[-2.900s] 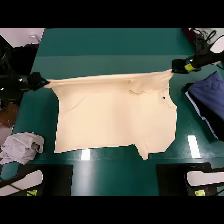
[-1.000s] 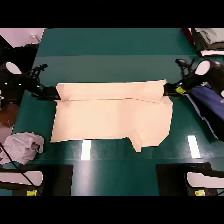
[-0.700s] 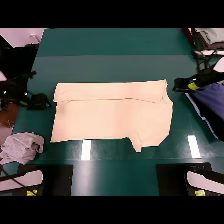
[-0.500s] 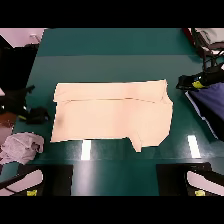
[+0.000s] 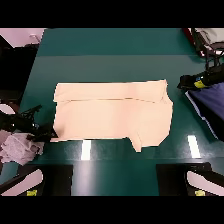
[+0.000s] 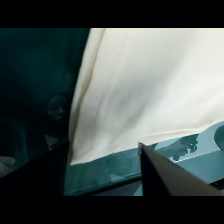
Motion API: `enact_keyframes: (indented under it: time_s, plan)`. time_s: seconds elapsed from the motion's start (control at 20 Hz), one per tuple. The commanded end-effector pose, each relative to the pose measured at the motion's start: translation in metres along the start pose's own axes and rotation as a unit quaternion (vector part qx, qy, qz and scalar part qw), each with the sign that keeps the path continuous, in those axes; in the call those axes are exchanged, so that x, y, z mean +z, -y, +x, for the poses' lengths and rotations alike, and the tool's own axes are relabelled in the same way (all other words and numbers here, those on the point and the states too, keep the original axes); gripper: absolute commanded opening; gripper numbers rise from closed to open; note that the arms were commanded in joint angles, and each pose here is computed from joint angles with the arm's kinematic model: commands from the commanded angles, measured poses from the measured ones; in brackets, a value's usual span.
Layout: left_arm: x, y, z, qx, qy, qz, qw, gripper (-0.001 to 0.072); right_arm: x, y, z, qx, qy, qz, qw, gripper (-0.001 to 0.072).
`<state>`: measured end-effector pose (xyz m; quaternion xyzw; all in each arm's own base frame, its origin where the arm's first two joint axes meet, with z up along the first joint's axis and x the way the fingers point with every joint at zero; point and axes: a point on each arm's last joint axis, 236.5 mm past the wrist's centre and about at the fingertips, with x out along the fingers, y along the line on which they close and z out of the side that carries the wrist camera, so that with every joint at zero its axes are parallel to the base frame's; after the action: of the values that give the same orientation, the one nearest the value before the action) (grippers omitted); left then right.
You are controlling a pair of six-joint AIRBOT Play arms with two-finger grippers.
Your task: Fold the shirts.
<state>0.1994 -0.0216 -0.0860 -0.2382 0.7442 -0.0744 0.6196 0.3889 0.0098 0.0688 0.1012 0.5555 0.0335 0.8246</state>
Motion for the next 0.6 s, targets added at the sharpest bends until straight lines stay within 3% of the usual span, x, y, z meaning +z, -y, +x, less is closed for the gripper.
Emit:
enact_keyframes:
  time_s: [0.0,0.05,0.1,0.15,0.4,0.45,0.5,0.55]
  plan:
    - [0.003,0.003,0.002,-0.009,0.01,-0.006,1.0,0.0237,-0.01,0.0,-0.001,0.001,-0.021,-0.003,1.0,0.0322]
    - [0.008,0.007,0.002,-0.016,0.019,-0.008,1.0,0.0238,-0.018,0.0,-0.001,0.001,-0.038,-0.008,0.999,0.0322]
    - [0.013,0.011,0.001,-0.024,0.03,-0.009,0.999,0.0109,-0.028,0.0,-0.001,0.002,-0.057,-0.011,0.998,0.0322]
    - [0.019,0.014,-0.001,-0.03,0.041,-0.002,0.999,0.0026,-0.042,0.0,0.0,0.003,-0.079,-0.011,0.997,0.0322]
    - [0.043,0.026,-0.03,-0.034,0.078,0.017,0.996,0.0025,-0.144,0.009,0.012,0.002,-0.178,0.019,0.984,0.0327]
    - [0.046,0.03,-0.035,-0.039,0.084,0.019,0.996,0.0025,-0.17,0.01,0.014,0.003,-0.203,0.023,0.979,0.0353]
    - [0.049,0.033,-0.038,-0.043,0.09,0.021,0.995,0.0025,-0.193,0.004,0.016,0.016,-0.224,0.03,0.974,0.0464]
    - [0.052,0.035,-0.041,-0.045,0.095,0.023,0.994,0.0025,-0.215,-0.007,0.018,0.041,-0.247,0.044,0.967,0.0495]
